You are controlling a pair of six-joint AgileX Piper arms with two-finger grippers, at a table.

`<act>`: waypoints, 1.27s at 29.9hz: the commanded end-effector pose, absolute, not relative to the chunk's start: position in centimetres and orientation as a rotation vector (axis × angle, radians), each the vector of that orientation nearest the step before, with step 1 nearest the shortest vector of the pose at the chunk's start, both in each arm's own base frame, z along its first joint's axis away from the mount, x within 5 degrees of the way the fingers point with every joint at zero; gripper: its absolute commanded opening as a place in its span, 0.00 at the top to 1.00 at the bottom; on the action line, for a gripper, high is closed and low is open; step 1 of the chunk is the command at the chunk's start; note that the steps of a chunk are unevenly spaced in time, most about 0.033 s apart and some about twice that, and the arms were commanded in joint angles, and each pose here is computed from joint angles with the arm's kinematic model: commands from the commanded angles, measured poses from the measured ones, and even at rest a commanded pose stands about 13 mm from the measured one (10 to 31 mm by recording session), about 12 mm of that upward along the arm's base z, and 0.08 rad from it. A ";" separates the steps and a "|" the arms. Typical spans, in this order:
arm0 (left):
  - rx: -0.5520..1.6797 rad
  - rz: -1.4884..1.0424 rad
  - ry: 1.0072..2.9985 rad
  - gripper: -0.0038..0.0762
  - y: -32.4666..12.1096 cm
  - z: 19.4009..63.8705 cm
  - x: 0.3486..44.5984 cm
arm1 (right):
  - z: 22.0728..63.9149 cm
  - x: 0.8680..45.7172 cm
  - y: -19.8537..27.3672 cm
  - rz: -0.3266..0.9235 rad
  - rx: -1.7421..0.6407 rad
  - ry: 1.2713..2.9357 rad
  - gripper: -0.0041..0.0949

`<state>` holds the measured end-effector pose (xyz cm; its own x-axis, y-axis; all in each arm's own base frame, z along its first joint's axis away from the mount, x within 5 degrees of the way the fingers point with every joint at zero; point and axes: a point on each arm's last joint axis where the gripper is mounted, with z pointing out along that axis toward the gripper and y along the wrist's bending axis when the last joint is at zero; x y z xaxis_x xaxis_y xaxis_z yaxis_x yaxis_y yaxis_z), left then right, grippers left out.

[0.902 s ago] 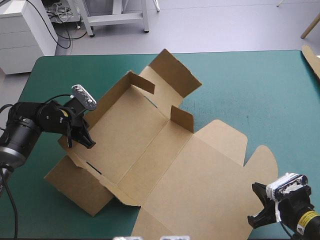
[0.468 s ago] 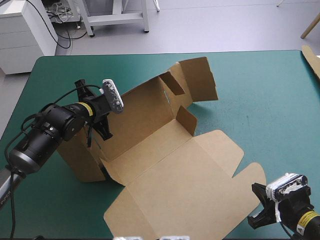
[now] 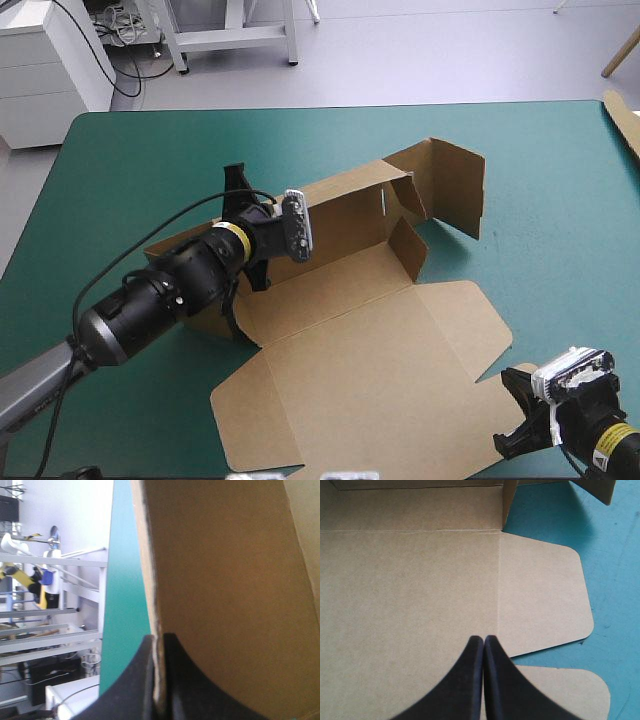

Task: Fold the box

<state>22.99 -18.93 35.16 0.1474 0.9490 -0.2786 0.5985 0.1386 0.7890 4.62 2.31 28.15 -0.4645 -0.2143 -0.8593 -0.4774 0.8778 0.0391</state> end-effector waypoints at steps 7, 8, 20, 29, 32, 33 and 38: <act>1.606 0.723 1.265 0.96 -20.0 33.8 20.6 | 29.4 4.9 2.5 0.353 -0.493 1.981 0.98; 1.605 0.730 1.253 0.96 -19.7 33.5 20.5 | 29.4 4.9 2.5 0.353 -0.493 1.981 0.98; 1.521 0.753 1.074 0.96 -17.7 33.7 18.5 | 29.4 4.8 2.6 0.375 -0.482 1.986 0.98; 1.547 0.714 1.053 0.96 -17.9 33.2 18.3 | 29.4 4.8 2.6 0.375 -0.482 1.986 0.98; 1.534 0.715 1.046 0.96 -18.0 33.2 18.4 | 29.4 4.8 2.6 0.375 -0.482 1.986 0.98; 1.533 0.720 1.049 0.96 -17.9 33.2 18.4 | 29.4 4.8 2.6 0.375 -0.482 1.986 0.98; 1.556 0.692 1.096 0.96 -16.9 31.9 19.6 | 29.4 4.8 2.6 0.375 -0.482 1.986 0.98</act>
<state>19.20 -17.49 30.91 0.4102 0.9066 -0.0991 0.3220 -0.0423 0.9458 4.58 2.37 28.14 -0.4711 -0.2052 -0.8579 -0.4785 0.8765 0.0532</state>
